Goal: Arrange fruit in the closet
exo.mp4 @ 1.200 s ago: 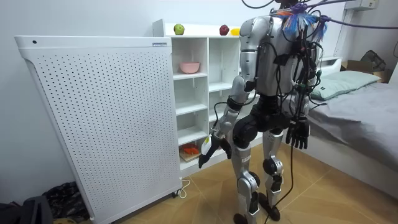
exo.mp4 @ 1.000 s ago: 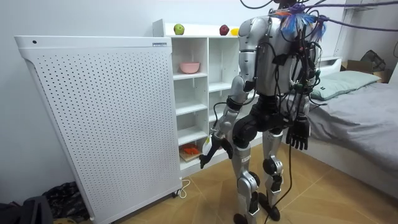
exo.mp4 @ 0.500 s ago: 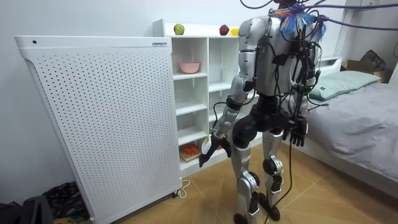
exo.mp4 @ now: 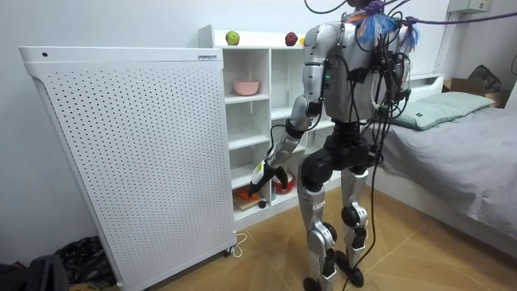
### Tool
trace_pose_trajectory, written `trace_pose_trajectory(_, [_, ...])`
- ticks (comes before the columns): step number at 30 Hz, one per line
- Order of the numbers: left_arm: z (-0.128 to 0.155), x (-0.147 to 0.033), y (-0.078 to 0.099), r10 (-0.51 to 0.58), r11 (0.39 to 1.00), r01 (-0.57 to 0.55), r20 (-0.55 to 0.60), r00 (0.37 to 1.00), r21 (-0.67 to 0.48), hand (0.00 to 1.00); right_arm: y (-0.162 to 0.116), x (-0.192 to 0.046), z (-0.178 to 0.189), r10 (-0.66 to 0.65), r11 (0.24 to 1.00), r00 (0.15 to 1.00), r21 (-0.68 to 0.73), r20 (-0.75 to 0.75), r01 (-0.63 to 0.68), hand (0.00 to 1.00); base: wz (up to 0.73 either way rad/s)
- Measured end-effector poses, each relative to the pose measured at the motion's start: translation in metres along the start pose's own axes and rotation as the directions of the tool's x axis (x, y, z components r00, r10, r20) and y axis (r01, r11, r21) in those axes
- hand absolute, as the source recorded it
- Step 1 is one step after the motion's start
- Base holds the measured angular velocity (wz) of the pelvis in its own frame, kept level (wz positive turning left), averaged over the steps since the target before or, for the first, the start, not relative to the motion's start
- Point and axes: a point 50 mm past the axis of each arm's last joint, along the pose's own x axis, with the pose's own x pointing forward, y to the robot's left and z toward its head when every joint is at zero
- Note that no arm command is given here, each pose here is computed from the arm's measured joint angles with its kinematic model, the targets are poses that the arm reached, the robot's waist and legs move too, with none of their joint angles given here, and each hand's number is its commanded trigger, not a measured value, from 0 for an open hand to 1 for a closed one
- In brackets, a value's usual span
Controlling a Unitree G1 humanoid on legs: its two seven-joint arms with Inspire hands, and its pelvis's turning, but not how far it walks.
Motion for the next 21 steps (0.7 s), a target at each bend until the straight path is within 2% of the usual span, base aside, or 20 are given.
trace_pose_trajectory(2, [0.002,0.000,-0.001,-0.005,1.000,0.005,0.015,1.000,0.012,0.00,0.006,0.000,0.025,0.003,0.999,0.993,0.038,0.119,-0.008,0.00,0.00])
trace_pose_trajectory(8, [0.008,-0.001,-0.003,-0.017,0.999,0.016,0.048,0.999,0.027,0.00,0.022,-0.012,0.072,0.048,0.996,0.944,0.054,0.327,-0.069,0.00,0.02])
trace_pose_trajectory(17, [0.010,-0.001,-0.004,-0.046,0.999,0.044,0.055,0.997,0.029,0.00,0.036,-0.014,0.125,0.061,0.991,0.845,0.068,0.531,-0.114,0.00,0.00])
trace_pose_trajectory(21, [0.022,0.002,0.000,-0.064,0.998,0.062,0.090,0.994,0.034,0.00,0.048,-0.015,0.154,0.076,0.983,0.783,0.085,0.617,-0.163,0.00,0.02])
